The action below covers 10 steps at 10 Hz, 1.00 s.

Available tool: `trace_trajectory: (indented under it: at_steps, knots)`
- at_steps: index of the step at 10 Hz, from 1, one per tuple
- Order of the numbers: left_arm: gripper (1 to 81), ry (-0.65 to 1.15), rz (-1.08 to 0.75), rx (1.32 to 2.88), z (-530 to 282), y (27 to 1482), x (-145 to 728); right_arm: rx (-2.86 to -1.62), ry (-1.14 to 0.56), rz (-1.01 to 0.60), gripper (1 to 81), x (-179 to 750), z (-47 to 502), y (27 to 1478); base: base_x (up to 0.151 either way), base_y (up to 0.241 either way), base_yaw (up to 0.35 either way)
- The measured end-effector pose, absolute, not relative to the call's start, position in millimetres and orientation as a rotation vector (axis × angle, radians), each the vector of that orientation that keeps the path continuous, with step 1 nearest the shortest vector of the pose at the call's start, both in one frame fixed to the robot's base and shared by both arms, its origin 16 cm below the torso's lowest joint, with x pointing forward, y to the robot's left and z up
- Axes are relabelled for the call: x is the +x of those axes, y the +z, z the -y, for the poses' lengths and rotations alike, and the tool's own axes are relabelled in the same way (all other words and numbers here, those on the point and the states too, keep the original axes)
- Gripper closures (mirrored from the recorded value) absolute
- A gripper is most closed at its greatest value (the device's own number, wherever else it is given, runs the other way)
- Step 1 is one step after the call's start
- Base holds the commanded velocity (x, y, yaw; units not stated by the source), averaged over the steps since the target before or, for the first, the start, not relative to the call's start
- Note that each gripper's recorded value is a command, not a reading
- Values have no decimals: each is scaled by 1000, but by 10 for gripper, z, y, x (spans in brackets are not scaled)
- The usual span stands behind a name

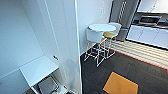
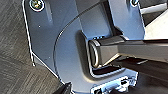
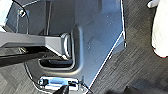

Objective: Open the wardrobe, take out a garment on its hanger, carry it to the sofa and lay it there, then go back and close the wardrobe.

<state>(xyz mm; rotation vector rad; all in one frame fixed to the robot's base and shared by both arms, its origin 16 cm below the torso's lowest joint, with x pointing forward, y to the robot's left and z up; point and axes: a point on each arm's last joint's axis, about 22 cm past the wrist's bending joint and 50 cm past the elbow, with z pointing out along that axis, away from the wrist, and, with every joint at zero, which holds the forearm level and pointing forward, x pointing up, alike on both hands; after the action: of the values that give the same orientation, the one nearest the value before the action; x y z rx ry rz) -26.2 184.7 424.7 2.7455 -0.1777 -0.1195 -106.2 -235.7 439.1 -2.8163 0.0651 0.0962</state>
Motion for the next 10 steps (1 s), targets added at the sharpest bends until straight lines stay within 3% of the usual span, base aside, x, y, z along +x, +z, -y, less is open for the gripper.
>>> trace_trajectory:
  at_steps: [10]
  knots:
    - [10,-119,177,2742,-1812,4248,-260,-2811,82,-66,10,-1015,2299,4383,0,0,231]
